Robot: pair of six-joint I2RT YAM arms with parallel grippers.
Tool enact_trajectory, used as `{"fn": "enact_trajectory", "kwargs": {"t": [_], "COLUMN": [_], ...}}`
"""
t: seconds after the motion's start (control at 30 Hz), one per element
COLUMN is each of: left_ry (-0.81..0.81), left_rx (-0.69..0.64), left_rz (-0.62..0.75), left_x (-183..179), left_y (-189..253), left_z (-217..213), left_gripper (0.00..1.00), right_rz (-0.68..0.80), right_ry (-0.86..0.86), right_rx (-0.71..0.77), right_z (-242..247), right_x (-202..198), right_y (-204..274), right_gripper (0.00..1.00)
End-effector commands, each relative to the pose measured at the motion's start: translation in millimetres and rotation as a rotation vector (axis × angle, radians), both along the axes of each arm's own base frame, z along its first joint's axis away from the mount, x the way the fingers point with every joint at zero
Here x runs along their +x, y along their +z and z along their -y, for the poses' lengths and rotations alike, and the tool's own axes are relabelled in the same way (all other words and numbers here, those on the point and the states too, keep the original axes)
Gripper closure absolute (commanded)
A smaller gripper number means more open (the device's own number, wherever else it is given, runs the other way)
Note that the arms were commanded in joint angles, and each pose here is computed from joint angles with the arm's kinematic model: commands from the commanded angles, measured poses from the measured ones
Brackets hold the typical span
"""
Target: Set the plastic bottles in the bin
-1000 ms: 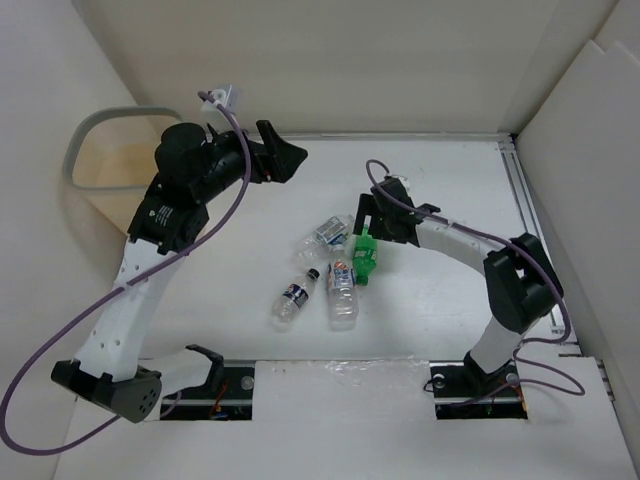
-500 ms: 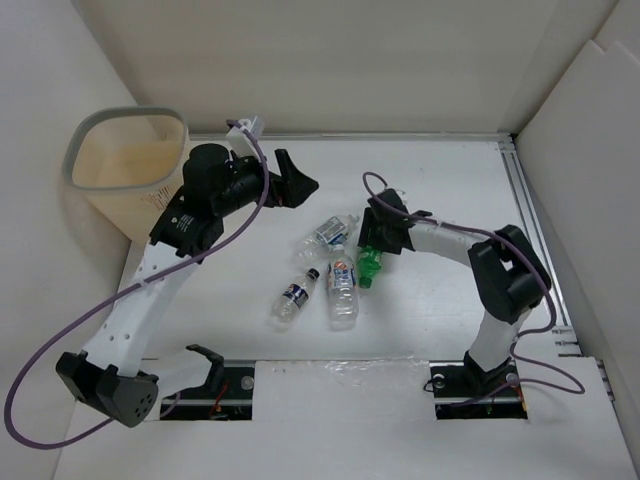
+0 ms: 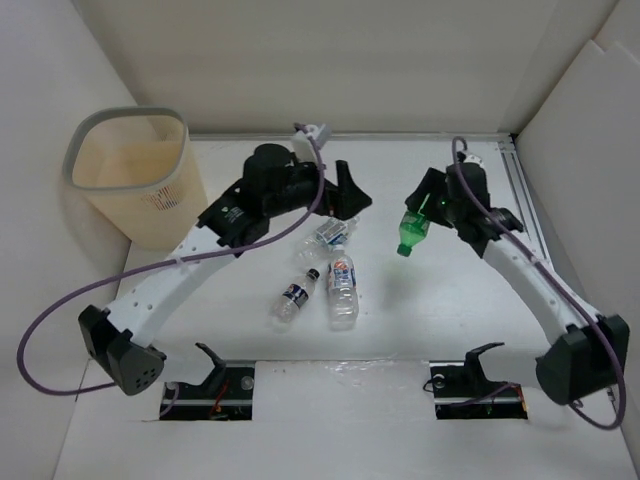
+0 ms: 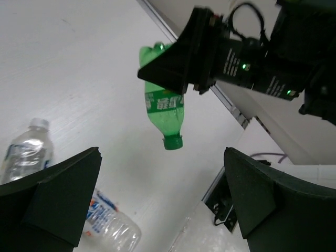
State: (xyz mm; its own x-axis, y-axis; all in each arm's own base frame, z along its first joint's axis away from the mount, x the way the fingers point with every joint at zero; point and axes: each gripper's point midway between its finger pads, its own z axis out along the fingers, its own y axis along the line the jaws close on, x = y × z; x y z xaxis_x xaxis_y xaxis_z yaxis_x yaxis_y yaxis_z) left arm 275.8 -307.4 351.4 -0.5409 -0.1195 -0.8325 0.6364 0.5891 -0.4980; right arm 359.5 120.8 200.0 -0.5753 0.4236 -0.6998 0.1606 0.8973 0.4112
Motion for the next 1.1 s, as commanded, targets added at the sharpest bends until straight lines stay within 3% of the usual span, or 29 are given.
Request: {"fn": "enact_trajectory", "kwargs": {"t": [0.0,0.27,0.57,0.77,1.07], "left_ry": [-0.077,-0.226,-0.369,-0.439,-0.396], "left_rx": [-0.022,-0.052,-0.127,-0.159,-0.169], "left_rz": [0.095,0.139,0.185,0.247,0.277], "left_x": [-24.6,-57.7,-87.9,-103.0,-93.6], "left_y": [31.6,44.3,62.8,61.7,57.5], "left_z": [47.7,109.1,111.4,106.1,107.5], "left_gripper": [0.0,0.0,0.0,0.0,0.0], "right_rz": [0.159,0.362,0.599,0.638,0.759], "right_ry": [0.072,0.177,0.367,0.476,0.617], "right_rx": [0.025,0.032,0.127,0.199,0.341], "right_z": [9.8,31.3,12.9,-4.1,-26.2], "right_x": [-16.0,-42.9,-69.4,-81.5,-120.3], "right_y": [71.4,135.9,187.7,202.5,246.4], "right_gripper": [1.0,1.0,1.0,1.0,1.0]}}
